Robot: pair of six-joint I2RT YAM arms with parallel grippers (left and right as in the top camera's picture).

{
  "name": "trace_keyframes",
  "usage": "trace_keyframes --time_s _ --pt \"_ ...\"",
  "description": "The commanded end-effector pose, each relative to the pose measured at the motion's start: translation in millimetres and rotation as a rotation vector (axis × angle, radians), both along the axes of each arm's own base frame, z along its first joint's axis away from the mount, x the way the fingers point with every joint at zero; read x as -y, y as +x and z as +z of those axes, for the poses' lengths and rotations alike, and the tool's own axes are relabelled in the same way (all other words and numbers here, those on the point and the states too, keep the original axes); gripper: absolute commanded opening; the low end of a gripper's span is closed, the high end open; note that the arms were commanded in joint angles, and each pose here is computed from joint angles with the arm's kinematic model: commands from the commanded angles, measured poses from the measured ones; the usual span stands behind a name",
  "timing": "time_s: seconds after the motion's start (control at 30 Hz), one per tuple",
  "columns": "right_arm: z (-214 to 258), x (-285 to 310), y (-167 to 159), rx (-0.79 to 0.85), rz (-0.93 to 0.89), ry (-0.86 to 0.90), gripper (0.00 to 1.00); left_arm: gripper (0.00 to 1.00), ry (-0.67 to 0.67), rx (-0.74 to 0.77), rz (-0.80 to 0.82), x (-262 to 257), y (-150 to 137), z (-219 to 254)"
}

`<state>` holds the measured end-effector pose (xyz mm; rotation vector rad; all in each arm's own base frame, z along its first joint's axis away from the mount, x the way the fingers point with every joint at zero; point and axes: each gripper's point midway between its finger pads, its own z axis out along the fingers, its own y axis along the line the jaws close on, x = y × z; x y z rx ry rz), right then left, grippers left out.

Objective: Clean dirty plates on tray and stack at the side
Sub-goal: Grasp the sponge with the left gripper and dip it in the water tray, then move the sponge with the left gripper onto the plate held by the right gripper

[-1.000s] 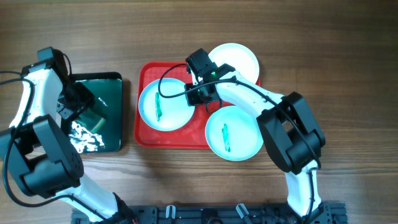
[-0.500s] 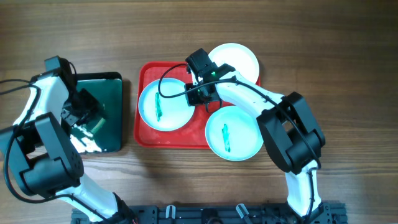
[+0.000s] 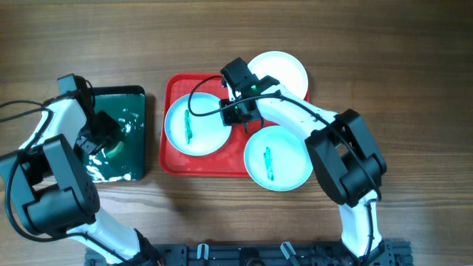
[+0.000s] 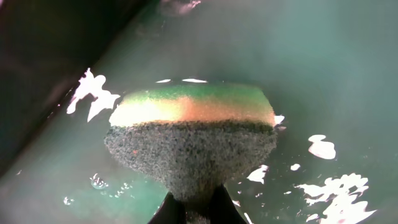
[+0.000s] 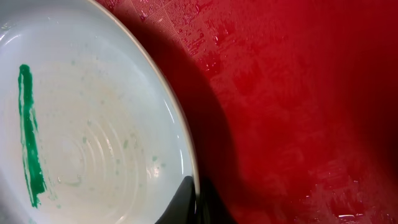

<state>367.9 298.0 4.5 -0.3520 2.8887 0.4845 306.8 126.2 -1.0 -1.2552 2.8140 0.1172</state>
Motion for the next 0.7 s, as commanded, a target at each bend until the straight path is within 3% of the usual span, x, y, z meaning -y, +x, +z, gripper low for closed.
trace_keyframes --time_s 0.0,0.3,0.67 --pt "-18 7 1 -0.009 -0.006 -0.054 0.04 0.04 -0.050 -0.006 -0.045 8 -1 11" --pt "-15 6 -1 -0.048 0.002 0.000 0.04 0.04 -0.086 0.235 -0.299 42 49 112" --pt "-8 5 -6 -0.119 0.065 0.118 0.04 0.04 -0.132 0.255 -0.735 167 76 97"
